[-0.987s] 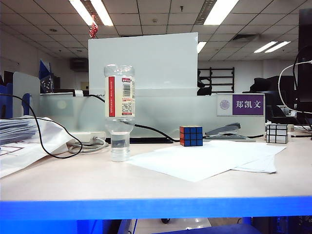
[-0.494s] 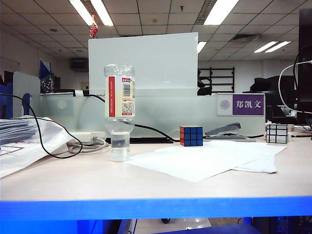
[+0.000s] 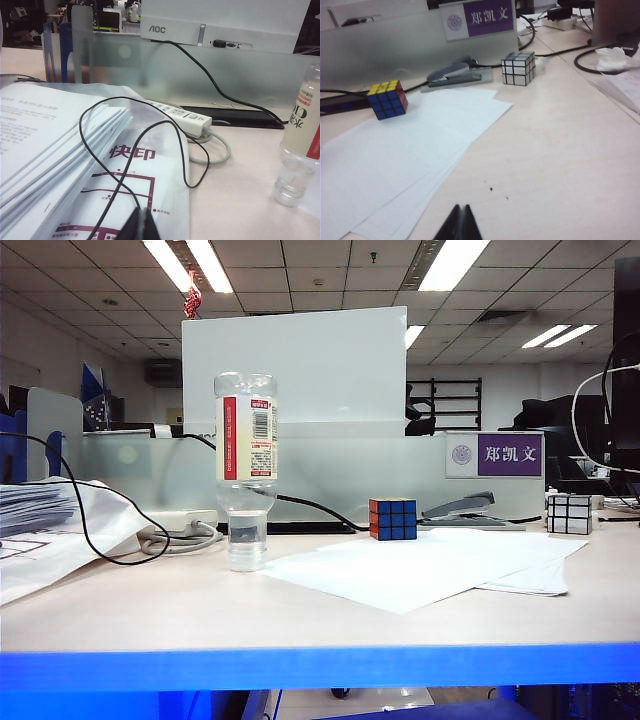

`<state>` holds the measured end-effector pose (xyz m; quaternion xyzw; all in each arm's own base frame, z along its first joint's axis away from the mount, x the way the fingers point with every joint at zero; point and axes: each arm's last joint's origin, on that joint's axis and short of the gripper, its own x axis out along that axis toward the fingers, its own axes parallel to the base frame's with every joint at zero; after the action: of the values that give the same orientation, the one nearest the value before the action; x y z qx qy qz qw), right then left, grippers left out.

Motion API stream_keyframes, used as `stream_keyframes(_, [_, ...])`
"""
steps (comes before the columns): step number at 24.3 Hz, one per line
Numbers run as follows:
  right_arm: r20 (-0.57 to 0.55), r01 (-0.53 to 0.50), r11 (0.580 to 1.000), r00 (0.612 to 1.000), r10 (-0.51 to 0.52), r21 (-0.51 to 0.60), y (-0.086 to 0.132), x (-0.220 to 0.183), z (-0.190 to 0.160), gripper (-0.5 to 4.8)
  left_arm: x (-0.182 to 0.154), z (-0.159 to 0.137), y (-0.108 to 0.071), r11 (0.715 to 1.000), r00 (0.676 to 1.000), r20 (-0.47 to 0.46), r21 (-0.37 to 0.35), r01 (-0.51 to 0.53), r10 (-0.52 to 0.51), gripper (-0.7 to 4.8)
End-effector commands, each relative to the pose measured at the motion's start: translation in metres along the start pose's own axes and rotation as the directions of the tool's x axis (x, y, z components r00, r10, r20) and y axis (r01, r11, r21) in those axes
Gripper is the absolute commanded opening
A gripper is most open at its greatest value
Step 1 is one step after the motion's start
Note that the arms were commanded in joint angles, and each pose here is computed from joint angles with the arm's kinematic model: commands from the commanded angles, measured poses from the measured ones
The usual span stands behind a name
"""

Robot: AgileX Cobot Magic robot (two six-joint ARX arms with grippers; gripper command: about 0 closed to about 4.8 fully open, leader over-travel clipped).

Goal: Flip the plastic bottle upside down.

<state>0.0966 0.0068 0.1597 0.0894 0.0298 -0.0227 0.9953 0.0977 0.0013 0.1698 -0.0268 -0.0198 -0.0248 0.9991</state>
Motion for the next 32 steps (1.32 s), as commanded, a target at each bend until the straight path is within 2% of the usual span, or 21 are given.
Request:
stream_keyframes(1, [0.030,-0.012,1.000,0.999,0.011,0.004,0.0004,0.0004,0.0011,-0.09,0.0000,0.0017,-0.0003,1.000,1.000,0.015,0.005,0.005,-0.005,-0.03])
stream_keyframes(5, [0.045,0.004,1.000,0.999,-0.004,0.007,-0.0017,0.0006,0.0027,-0.09,0.0000,0.0017,-0.0003,1.000,1.000,0.015,0.005,0.005,-0.005,-0.03])
stream_keyframes(10, [0.039,-0.040,0.999,0.998,0.040,0.007,-0.0055,0.0011,0.0037,-0.09,0.0000,0.0017,-0.0003,1.000,1.000,0.015,0.005,0.005,-0.005,-0.03])
stream_keyframes(20, [0.049,-0.028,1.000,0.998,0.028,0.006,-0.0066,0.0011,0.0046,-0.09,0.0000,0.0017,-0.0003,1.000,1.000,0.015,0.005,0.005,-0.005,-0.03])
stream_keyframes(24, [0.087,-0.032,0.999,0.996,0.035,-0.028,-0.0059,0.0008,0.0083,-0.09,0.0000,0.0017,-0.0003,1.000,1.000,0.015,0.005,0.005,-0.005,-0.03])
stream_keyframes(32, [0.092,-0.026,0.995,0.995,0.035,-0.099,-0.0058,0.0008,0.0088,-0.09,0.0000,0.0017,-0.0003,1.000,1.000,0.015,0.005,0.005,-0.005,-0.03])
